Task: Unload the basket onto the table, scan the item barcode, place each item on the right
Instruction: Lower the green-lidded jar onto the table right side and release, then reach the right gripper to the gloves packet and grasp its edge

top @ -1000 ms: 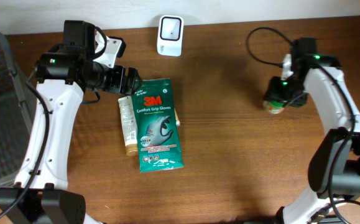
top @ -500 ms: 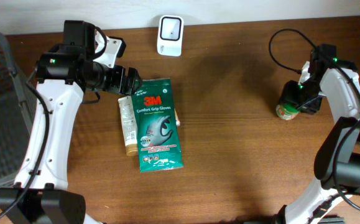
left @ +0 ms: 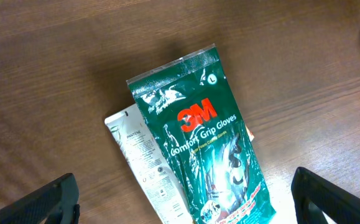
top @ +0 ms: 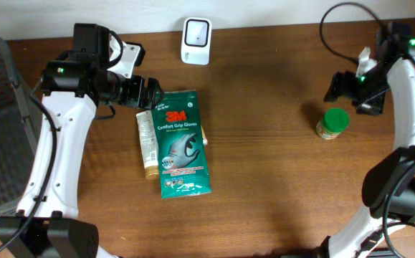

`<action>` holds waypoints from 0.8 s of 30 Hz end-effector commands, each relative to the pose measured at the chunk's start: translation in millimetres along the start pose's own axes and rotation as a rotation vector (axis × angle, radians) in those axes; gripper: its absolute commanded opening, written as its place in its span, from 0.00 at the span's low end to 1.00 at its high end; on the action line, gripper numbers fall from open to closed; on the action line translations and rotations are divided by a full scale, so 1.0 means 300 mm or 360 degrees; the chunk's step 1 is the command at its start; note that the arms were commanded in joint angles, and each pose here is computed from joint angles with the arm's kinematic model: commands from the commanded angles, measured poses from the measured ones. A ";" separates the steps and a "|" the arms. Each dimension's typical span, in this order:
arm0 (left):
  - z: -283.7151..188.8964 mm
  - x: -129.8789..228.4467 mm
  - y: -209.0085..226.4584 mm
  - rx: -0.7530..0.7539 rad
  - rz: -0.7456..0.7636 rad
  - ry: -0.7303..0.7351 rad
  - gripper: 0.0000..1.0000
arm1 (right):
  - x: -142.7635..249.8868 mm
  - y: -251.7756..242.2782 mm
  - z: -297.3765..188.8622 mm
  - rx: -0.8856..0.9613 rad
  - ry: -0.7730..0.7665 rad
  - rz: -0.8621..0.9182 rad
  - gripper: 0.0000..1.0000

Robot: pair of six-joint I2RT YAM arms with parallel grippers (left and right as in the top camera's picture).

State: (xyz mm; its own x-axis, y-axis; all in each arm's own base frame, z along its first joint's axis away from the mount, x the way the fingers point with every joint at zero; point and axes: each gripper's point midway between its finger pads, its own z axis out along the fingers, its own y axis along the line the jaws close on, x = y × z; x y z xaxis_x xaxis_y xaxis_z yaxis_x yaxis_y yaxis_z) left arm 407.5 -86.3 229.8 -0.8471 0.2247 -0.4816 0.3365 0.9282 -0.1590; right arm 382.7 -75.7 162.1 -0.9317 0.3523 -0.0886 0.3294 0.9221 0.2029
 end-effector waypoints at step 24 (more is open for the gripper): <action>-0.014 -0.018 -0.004 0.0011 0.0022 -0.0029 0.99 | 0.670 0.805 0.550 -0.1144 0.0484 -0.0759 0.79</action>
State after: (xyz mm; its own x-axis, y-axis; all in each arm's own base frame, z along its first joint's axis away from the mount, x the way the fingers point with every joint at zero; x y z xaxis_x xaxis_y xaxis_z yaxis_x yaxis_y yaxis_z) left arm 407.4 -86.3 229.9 -0.8471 0.2246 -0.4816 0.3367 0.9281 -0.1593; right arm 313.2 235.2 36.0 -0.9576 -0.2418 -0.1568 -0.2756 0.6092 0.7436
